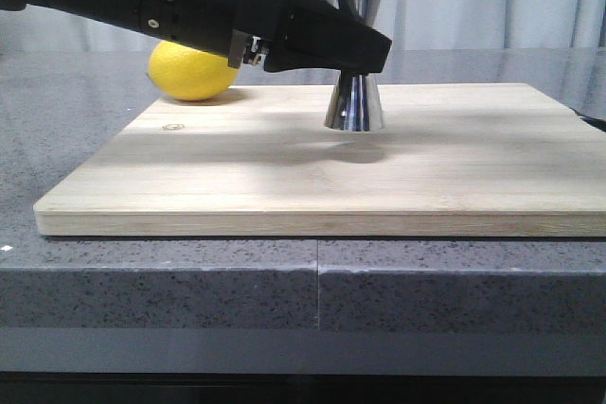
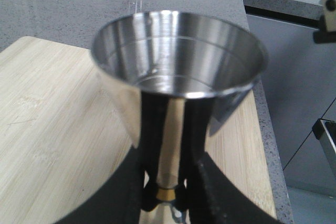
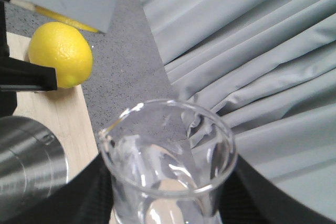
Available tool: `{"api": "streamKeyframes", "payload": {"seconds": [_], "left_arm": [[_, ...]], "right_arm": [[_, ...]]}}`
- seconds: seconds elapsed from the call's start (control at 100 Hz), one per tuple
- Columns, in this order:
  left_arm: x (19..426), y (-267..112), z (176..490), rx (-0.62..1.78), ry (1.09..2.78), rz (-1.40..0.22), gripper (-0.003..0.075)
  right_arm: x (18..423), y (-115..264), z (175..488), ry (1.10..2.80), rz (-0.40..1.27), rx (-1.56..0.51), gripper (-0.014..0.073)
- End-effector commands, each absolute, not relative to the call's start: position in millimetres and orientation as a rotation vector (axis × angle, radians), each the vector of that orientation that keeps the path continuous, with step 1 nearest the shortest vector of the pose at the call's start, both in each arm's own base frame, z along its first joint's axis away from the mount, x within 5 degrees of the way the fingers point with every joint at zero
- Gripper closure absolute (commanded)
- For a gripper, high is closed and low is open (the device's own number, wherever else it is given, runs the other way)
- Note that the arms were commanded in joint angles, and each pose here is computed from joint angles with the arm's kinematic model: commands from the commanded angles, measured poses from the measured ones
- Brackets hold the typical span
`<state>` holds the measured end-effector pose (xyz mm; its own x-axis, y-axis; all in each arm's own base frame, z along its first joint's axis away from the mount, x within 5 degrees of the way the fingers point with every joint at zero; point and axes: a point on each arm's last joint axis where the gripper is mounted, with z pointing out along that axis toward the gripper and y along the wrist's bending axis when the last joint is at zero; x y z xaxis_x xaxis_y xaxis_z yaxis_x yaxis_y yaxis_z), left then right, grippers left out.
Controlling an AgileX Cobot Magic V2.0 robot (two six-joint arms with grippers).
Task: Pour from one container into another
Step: 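Tilt the beaker with the right gripper, pouring liquid into the jigger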
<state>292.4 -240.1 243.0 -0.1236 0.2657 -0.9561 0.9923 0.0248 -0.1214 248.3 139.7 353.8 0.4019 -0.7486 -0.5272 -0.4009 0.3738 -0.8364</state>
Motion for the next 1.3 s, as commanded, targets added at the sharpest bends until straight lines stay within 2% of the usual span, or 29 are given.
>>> {"api": "streamKeyframes", "payload": {"seconds": [0.0, 1.29], "left_arm": [[287.6, -239.0, 279.6, 1.283, 1.384, -1.200, 0.0734], [286.9, -239.0, 279.7, 1.289, 1.379, -1.206, 0.0734]], "right_arm": [[239.7, 140.7, 378.8, 1.088, -0.311, -1.211, 0.0354], [239.9, 140.0, 374.8, 1.001, -0.460, -1.354, 0.0354]]}}
